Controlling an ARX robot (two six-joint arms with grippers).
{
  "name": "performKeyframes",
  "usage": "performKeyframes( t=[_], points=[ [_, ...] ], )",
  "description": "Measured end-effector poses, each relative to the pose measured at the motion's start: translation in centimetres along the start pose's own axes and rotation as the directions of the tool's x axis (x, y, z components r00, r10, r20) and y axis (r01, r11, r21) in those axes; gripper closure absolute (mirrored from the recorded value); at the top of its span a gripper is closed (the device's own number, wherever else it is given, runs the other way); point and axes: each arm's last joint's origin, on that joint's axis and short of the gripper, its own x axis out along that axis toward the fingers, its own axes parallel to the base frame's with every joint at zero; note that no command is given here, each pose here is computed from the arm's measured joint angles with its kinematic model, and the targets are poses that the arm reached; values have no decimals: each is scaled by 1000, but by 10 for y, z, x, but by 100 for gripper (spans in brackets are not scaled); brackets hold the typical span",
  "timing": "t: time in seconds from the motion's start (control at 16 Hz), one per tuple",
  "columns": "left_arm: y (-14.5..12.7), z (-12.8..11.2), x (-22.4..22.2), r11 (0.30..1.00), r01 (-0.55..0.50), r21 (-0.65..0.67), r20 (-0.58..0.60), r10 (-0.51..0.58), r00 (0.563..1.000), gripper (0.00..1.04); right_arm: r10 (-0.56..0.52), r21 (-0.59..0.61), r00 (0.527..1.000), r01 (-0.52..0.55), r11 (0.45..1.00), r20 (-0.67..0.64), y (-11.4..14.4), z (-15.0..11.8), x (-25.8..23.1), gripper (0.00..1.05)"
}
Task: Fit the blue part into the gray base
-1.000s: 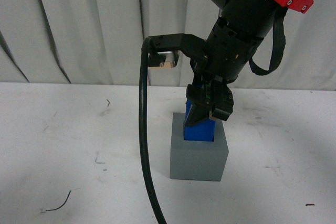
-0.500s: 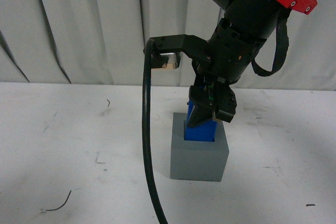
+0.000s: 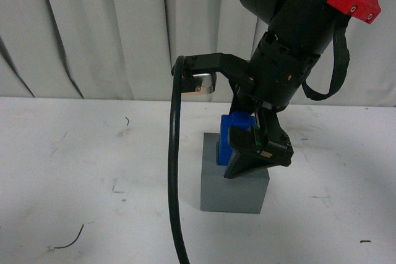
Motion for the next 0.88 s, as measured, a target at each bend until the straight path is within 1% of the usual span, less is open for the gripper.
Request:
performKeyframes(
  t=[0.12, 0.5, 0.62, 0.88],
  points=[
    [0, 0, 0, 1000, 0, 0, 0, 0, 1000, 7, 5, -17, 1000, -5, 1000, -4, -1, -2, -3, 6],
    [0, 0, 0, 1000, 0, 0, 0, 0, 1000, 7, -2, -154, 1000, 6, 988, 24, -11, -5, -25, 6],
    [0, 0, 0, 1000, 0, 0, 0, 0, 1000, 7, 5, -188, 999, 2, 982, 35, -14, -4, -30, 6],
    [0, 0, 0, 1000, 0, 0, 0, 0, 1000, 7, 5, -235, 996, 16, 972, 89, -16, 7, -53, 6]
  ],
)
